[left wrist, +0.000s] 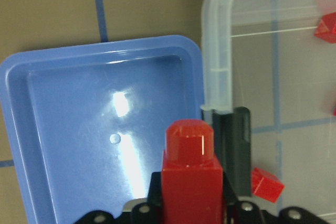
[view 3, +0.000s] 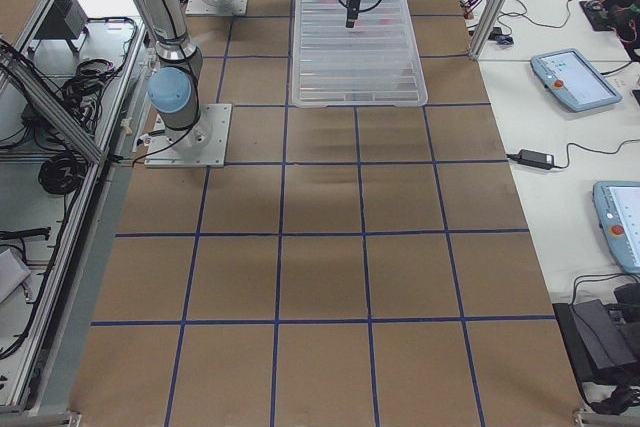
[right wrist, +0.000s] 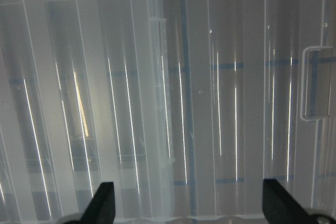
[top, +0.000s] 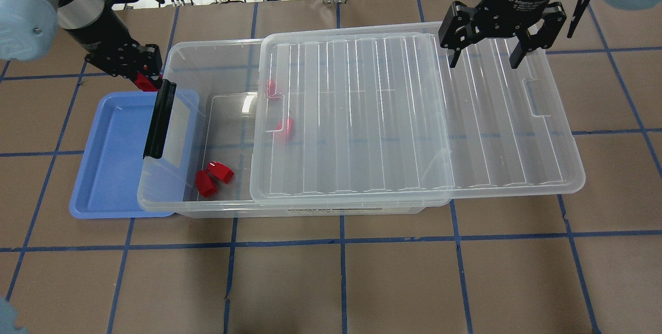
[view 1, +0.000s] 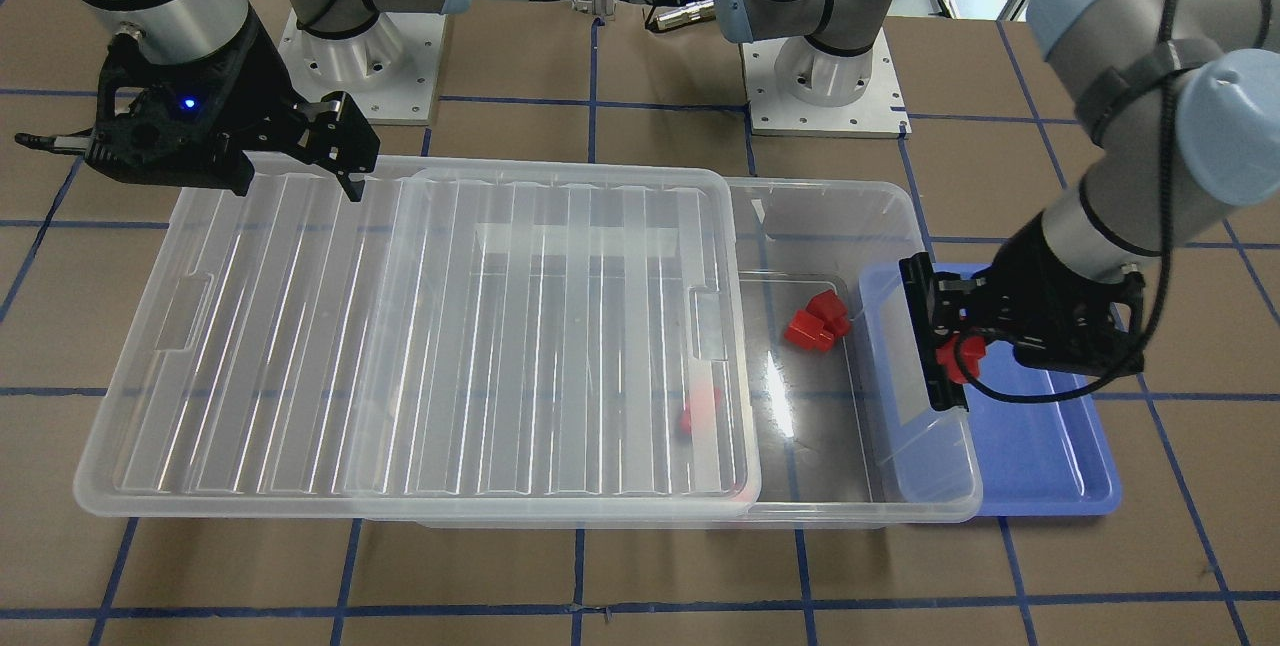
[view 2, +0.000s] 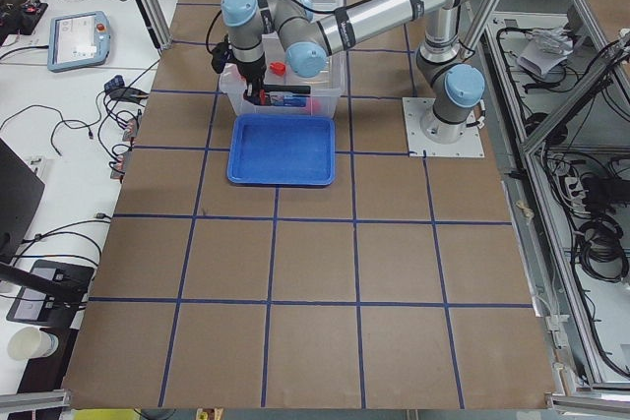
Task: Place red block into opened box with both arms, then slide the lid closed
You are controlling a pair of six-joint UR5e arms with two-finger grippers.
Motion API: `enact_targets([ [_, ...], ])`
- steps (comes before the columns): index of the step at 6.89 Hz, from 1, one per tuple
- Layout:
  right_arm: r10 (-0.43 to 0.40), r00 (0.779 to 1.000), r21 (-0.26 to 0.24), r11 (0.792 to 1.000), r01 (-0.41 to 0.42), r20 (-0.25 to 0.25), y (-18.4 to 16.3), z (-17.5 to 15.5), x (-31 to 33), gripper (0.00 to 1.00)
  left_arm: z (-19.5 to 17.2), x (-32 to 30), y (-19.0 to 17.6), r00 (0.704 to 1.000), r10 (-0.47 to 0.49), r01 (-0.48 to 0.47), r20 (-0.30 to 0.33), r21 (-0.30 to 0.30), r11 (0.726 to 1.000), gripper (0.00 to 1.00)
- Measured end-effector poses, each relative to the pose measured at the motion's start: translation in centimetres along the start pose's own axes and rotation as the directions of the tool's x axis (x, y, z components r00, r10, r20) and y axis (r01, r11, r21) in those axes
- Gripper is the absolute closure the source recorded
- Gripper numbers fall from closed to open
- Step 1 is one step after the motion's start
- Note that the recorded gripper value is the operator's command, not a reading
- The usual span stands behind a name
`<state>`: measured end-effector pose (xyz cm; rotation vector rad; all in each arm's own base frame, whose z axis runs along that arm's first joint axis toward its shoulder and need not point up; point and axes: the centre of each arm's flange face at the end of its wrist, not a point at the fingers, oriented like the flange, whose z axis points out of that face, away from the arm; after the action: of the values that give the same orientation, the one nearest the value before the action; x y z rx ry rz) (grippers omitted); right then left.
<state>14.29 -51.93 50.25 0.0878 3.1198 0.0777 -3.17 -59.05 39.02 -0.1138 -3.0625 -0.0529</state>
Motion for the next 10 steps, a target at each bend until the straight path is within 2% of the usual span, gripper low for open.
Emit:
enact_targets([
  [2, -0.001, 1.0, -0.001, 1.0, 0.001, 0.0, 0.0, 0.0, 0.0, 0.0, 2.2, 6.1, 0.7, 0.999, -0.051, 0.051, 0.004, -0.017, 0.999, 1.0],
  [3, -0.001, 1.0, -0.001, 1.0, 0.001, 0.0, 0.0, 0.1, 0.0, 0.0, 4.2, 7.0, 0.9, 0.998, -0.055, 0.055, 0.005, -0.014, 0.998, 1.0],
  [4, -0.001, 1.0, -0.001, 1.0, 0.001, 0.0, 0.0, 0.1, 0.0, 0.0, 6.3, 7.1, 0.9, 0.999, -0.046, 0.046, 0.005, 0.002, 0.999, 1.0],
  [8, -0.001, 1.0, -0.001, 1.0, 0.001, -0.001, -0.1, 0.0, 0.0, 0.0, 11.9, 7.0, 2.2, 0.999, -0.038, 0.038, 0.004, 0.001, 0.999, 1.0],
  [10, -0.001, 1.0, -0.001, 1.0, 0.001, 0.0, -0.1, 0.0, 0.0, 0.0, 14.6, 6.7, 3.4, 0.999, -0.034, 0.033, 0.013, 0.048, 0.998, 1.0],
])
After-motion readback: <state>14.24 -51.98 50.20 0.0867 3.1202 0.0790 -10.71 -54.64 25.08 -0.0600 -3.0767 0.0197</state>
